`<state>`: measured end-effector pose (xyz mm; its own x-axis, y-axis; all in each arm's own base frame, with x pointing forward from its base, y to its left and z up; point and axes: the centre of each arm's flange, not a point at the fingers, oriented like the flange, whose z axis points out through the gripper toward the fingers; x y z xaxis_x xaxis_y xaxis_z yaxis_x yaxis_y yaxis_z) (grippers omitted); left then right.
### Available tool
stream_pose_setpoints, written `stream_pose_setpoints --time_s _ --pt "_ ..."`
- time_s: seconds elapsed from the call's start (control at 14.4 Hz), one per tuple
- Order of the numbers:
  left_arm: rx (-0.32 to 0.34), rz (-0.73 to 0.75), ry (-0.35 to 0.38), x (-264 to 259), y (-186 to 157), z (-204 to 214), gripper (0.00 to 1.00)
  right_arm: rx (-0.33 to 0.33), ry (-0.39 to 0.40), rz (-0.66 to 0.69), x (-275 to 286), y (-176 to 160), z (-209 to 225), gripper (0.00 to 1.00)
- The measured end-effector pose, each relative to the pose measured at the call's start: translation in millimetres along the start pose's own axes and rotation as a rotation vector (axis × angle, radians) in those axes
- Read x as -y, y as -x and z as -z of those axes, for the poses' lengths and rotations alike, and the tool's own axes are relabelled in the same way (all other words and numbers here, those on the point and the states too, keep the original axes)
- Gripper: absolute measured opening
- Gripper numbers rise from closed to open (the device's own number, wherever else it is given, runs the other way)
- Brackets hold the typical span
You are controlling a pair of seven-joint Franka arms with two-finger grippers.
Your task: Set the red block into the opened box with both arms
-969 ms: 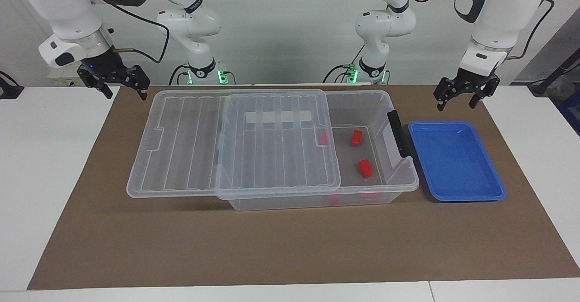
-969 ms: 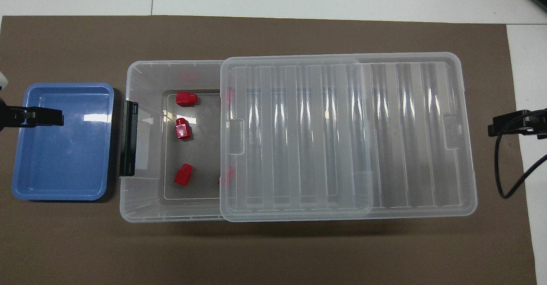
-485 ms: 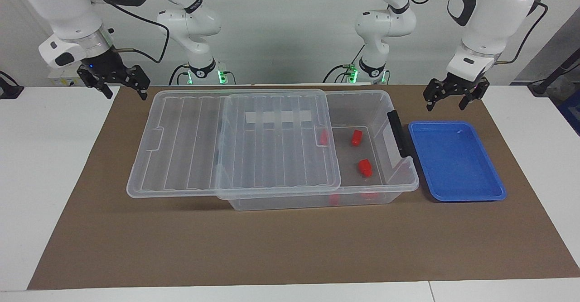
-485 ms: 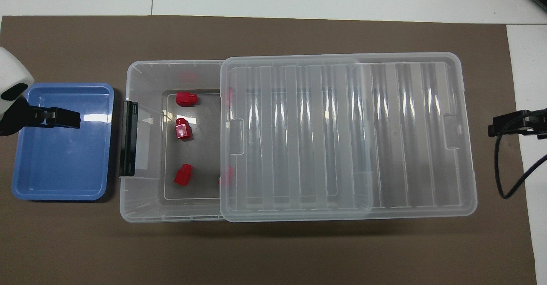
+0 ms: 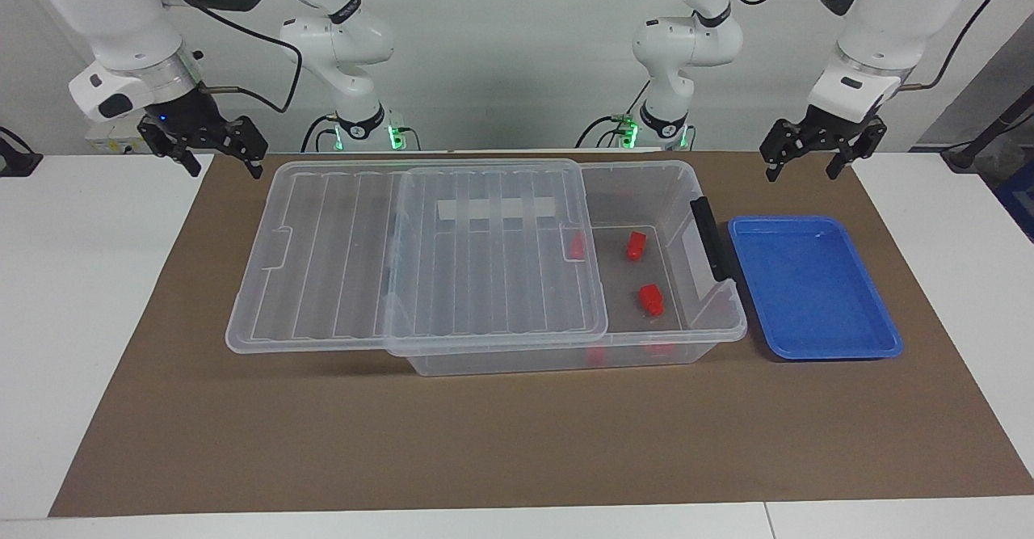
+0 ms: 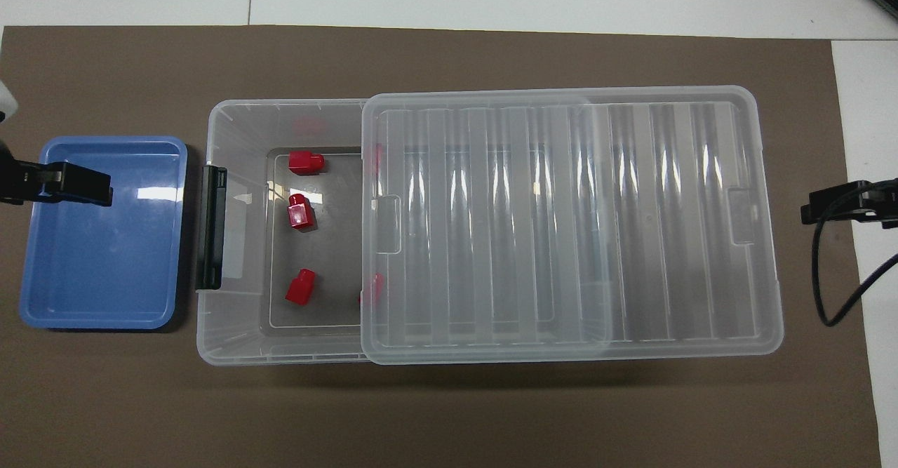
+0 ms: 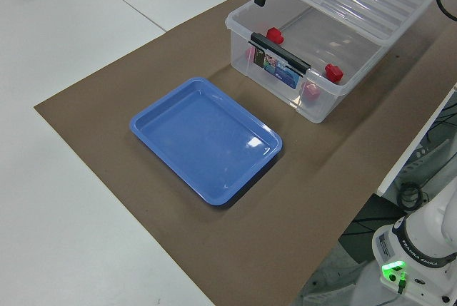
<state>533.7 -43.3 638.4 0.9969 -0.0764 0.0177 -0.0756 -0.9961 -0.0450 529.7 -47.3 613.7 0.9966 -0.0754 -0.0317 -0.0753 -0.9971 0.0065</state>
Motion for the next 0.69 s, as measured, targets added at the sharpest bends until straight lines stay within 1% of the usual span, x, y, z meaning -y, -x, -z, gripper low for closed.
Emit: stream_pose_setpoints --time_s 0.14,0.69 --pt "0.003 -0.007 0.000 -1.6 7.1 7.3 1.00 0.000 0.000 0.000 0.0 0.0 0.0 1.00" --pt "-0.001 -0.058 -0.001 -5.6 10.5 10.8 1.00 0.001 0.000 -0.003 -1.5 0.0 -0.3 1.00"
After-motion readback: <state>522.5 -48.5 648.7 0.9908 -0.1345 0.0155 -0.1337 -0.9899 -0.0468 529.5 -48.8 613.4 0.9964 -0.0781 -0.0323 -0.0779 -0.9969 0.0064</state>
